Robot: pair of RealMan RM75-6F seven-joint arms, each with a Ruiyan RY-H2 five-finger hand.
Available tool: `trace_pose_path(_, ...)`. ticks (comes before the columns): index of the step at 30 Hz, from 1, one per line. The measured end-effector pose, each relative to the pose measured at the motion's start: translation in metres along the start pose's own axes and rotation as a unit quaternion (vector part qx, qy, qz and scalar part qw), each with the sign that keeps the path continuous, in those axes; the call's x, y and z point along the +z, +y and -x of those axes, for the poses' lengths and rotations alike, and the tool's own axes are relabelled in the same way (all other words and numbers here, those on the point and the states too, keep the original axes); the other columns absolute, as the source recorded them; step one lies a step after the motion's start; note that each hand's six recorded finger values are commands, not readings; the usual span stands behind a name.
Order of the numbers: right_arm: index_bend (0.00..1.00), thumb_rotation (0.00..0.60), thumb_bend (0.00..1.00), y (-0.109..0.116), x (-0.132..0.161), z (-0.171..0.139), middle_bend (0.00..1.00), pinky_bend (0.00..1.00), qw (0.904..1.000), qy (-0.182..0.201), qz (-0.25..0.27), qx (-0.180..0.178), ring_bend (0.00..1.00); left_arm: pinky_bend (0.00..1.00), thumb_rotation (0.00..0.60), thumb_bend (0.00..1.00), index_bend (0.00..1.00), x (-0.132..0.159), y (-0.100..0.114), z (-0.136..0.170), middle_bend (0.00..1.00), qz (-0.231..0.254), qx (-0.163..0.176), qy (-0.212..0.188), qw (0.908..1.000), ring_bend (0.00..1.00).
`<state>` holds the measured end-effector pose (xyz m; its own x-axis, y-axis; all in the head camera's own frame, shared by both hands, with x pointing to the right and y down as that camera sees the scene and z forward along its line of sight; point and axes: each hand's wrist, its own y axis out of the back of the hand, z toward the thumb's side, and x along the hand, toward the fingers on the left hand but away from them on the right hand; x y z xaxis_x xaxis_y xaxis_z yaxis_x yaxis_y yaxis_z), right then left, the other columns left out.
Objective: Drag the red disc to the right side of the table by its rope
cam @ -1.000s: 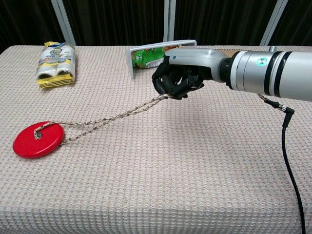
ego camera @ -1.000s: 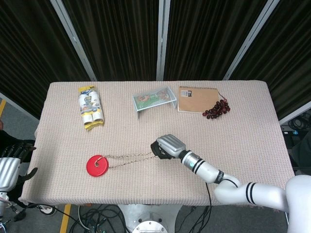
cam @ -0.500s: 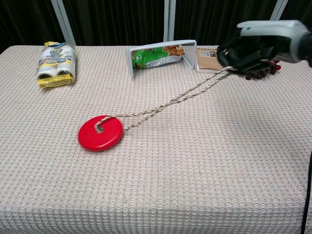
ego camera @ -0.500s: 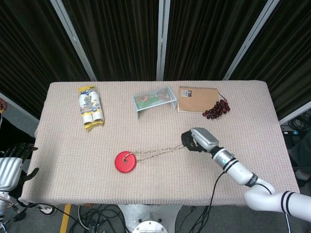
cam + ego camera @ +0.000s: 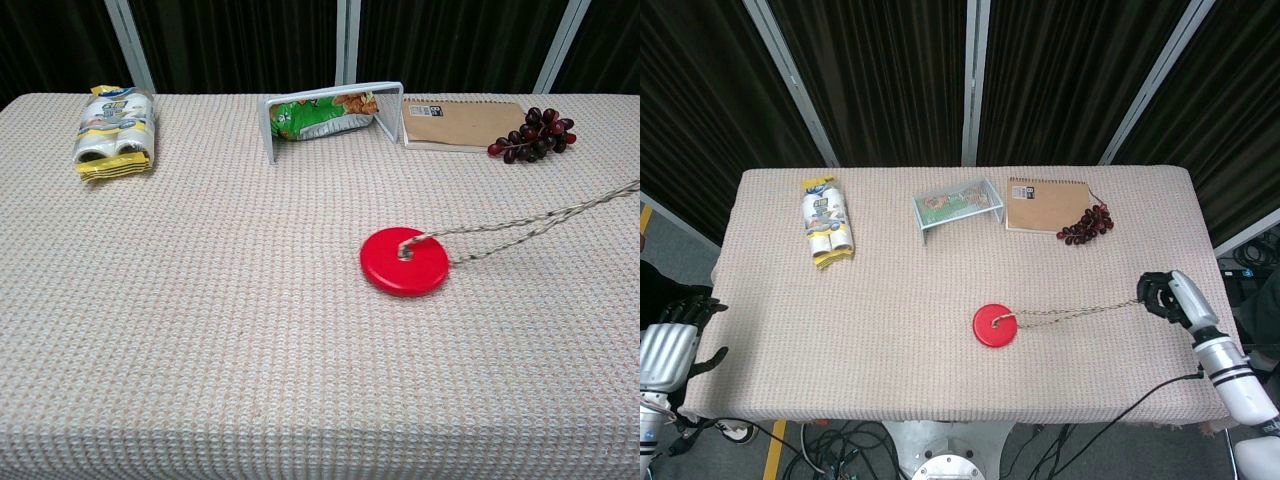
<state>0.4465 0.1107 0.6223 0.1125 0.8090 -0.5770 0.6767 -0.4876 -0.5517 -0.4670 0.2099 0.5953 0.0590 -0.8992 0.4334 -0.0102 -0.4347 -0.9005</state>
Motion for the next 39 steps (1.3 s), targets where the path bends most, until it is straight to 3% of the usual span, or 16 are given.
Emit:
trace_pose_path(5,1.0,0.6,1.0,0.041,-0.036,-0.018,0.81,0.96,0.9978,-0.031,0.022,-0.055,0.75,0.2,0.6,0.21,0.28,0.003,-0.002,-0.001,0.22,-0.004,-0.005,0.001,1.0,0.14)
trace_pose_path(10,1.0,0.6,1.0,0.068,-0.049,-0.028,0.81,0.97,0.9923,-0.041,0.072,-0.092,0.75,0.2,0.6,0.21,0.28,0.006,-0.007,-0.002,0.22,-0.006,-0.014,0.001,0.9999,0.14)
trace_pose_path(17,1.0,0.6,1.0,0.121,-0.07,-0.045,0.81,0.97,0.9769,-0.049,0.12,-0.17,0.75,0.2,0.6,0.21,0.28,0.007,-0.009,-0.002,0.22,-0.007,-0.017,0.0,0.9998,0.14)
trace_pose_path(21,1.0,0.6,1.0,0.134,-0.078,-0.053,0.81,0.97,0.9699,-0.051,0.131,-0.199,0.75,0.2,0.6,0.22,0.28,0.005,-0.008,-0.002,0.22,-0.007,-0.016,0.003,0.9998,0.14)
trace_pose_path(28,1.0,0.6,1.0,0.118,-0.068,-0.042,0.81,0.97,0.977,-0.038,0.122,-0.171,0.75,0.2,0.6,0.22,0.28,0.006,-0.009,-0.002,0.22,-0.007,-0.017,0.002,0.9998,0.14)
trace_pose_path(39,1.0,0.6,1.0,0.041,0.031,0.02,0.81,0.97,0.9926,0.069,0.077,-0.063,0.75,0.2,0.6,0.21,0.28,0.002,-0.009,0.0,0.22,-0.004,-0.017,0.009,0.9998,0.14)
